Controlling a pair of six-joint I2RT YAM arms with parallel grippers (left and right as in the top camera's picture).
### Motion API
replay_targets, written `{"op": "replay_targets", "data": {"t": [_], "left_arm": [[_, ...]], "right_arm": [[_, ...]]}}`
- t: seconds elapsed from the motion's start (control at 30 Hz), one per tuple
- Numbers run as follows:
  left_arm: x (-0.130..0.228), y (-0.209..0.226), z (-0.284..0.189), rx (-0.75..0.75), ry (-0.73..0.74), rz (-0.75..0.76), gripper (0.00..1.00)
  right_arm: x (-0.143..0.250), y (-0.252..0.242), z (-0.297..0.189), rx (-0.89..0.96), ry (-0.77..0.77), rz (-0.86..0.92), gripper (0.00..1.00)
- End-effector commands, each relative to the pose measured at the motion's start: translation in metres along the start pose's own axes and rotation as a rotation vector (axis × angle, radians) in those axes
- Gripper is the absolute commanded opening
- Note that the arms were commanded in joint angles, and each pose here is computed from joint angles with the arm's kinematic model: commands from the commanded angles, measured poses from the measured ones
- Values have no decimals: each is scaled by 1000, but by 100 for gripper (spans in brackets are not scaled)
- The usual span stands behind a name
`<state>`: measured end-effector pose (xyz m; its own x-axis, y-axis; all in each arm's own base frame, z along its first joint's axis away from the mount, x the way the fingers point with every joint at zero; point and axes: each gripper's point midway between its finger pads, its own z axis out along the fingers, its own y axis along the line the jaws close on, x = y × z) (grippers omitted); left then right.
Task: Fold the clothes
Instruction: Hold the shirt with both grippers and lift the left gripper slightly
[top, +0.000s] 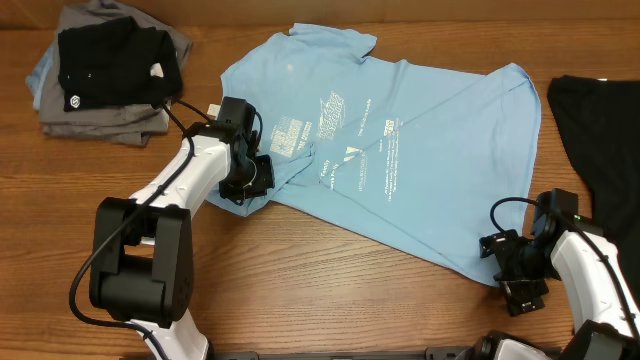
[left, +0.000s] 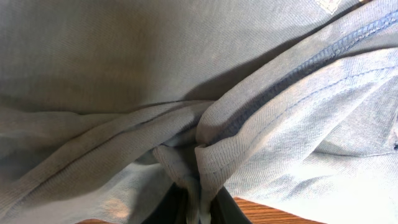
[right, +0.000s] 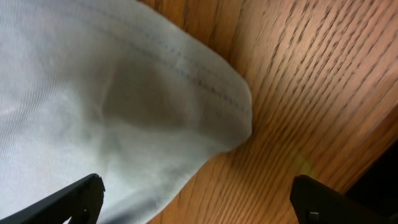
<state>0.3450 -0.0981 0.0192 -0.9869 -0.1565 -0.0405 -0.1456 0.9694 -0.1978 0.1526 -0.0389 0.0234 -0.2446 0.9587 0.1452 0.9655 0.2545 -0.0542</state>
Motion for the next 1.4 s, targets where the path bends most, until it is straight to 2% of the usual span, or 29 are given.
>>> {"op": "replay_targets", "data": {"t": [0.0, 0.17, 0.33, 0.47, 0.57, 0.67, 0.7, 0.8, 0.97, 1.07, 1.37], "left_arm": [[5, 2, 6, 4, 28, 4, 14], [6, 0, 6, 14, 31, 4, 14], [5, -1, 6, 25, 31, 4, 14], [5, -1, 6, 25, 29, 5, 14], [5, -1, 6, 25, 29, 5, 14], [5, -2, 6, 26, 28, 5, 13], [5, -2, 6, 25, 27, 6, 13], [5, -2, 6, 26, 27, 14, 14], [4, -2, 6, 27, 26, 24, 13], [4, -2, 6, 26, 27, 24, 14], [6, -1, 6, 25, 31, 32, 14]], "right_arm": [[-6, -4, 3, 17, -35, 30, 100], [-9, 2, 9, -14, -42, 27, 99], [-9, 2, 15, -25, -44, 26, 90], [-10, 5, 18, -43, -48, 25, 75], [-10, 9, 18, -58, -48, 24, 70], [-9, 12, 18, -73, -39, 22, 57], [-8, 13, 18, -78, -35, 22, 56], [-8, 12, 18, -78, -35, 22, 57], [-9, 12, 18, -77, -41, 22, 51], [-9, 9, 21, -66, -42, 23, 57], [-4, 6, 27, -68, -23, 49, 58]]}}
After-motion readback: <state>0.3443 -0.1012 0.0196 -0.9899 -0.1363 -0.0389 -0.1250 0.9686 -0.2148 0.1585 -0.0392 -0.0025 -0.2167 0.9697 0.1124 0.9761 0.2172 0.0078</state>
